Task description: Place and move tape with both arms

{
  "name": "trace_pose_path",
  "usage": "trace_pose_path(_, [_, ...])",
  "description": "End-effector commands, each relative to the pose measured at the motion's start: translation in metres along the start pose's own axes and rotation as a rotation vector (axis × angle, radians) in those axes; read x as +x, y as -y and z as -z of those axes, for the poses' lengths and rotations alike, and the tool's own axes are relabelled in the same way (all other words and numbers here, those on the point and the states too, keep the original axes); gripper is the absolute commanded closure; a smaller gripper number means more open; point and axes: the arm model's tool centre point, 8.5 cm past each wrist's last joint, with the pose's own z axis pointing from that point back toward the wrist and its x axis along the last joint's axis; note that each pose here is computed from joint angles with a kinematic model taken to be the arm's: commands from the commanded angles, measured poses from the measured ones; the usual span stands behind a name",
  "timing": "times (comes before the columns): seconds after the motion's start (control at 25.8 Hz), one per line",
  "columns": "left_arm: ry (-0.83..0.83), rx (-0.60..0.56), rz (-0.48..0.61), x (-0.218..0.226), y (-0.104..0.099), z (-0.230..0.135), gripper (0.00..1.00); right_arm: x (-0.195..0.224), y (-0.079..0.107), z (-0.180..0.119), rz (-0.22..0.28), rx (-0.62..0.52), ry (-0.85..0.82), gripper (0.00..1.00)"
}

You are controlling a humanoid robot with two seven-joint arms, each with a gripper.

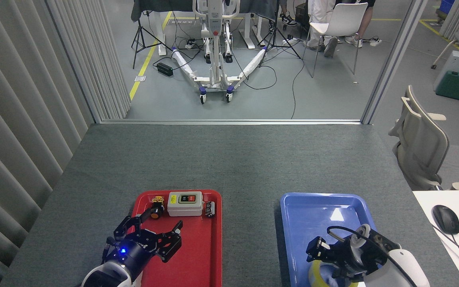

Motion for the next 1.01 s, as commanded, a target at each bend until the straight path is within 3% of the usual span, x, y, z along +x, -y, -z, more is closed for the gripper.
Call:
trace_pose_path(0.0, [0.008, 0.002, 0.002, 0.001, 0.000, 0.001, 0.01, 0.003, 0.001, -0.004, -0.013, -0.022, 0.011, 0.00])
trace_pose_path(0.12, [0.009, 0.003, 0.004, 0.001, -0.001, 0.001, 0.01, 0.010, 0.012, -0.026, -0.086, -0.153, 0.042, 0.00])
trace_pose_path(0.35, [0.015, 0.018, 0.009, 0.001, -0.006, 0.002, 0.01, 0.004, 0.017, -0.060, -0.319, -0.442, 0.097, 0.00])
trace_pose_path(0.43, [0.013, 0.027, 0.015, -0.002, -0.007, 0.001, 0.01, -0.006, 0.020, -0.058, -0.508, -0.695, 0.068, 0.00])
trace_pose_path(0.5, [0.008, 0.058, 0.025, -0.006, -0.010, -0.001, 0.01, -0.021, 0.021, -0.069, -0.684, -1.066, 0.034, 0.01])
trace_pose_path(0.54, [0.004, 0.098, 0.028, -0.009, -0.013, -0.002, 0.01, -0.029, 0.016, -0.074, -0.747, -1.229, 0.030, 0.00])
trace_pose_path(0.58, [0.002, 0.154, 0.026, -0.009, -0.017, -0.003, 0.01, -0.035, 0.007, -0.075, -0.777, -1.353, 0.047, 0.00])
trace_pose_path(0.66, [0.001, 0.240, 0.023, -0.009, -0.022, -0.006, 0.01, -0.037, -0.017, -0.064, -0.748, -1.437, 0.106, 0.00])
trace_pose_path(0.74, [0.003, 0.274, 0.017, -0.007, -0.021, -0.010, 0.01, -0.041, -0.030, -0.053, -0.749, -1.410, 0.093, 0.00])
trace_pose_path(0.97, [-0.024, 0.244, 0.007, -0.011, -0.010, -0.016, 0.01, -0.044, -0.044, -0.041, -0.749, -1.381, 0.068, 0.00])
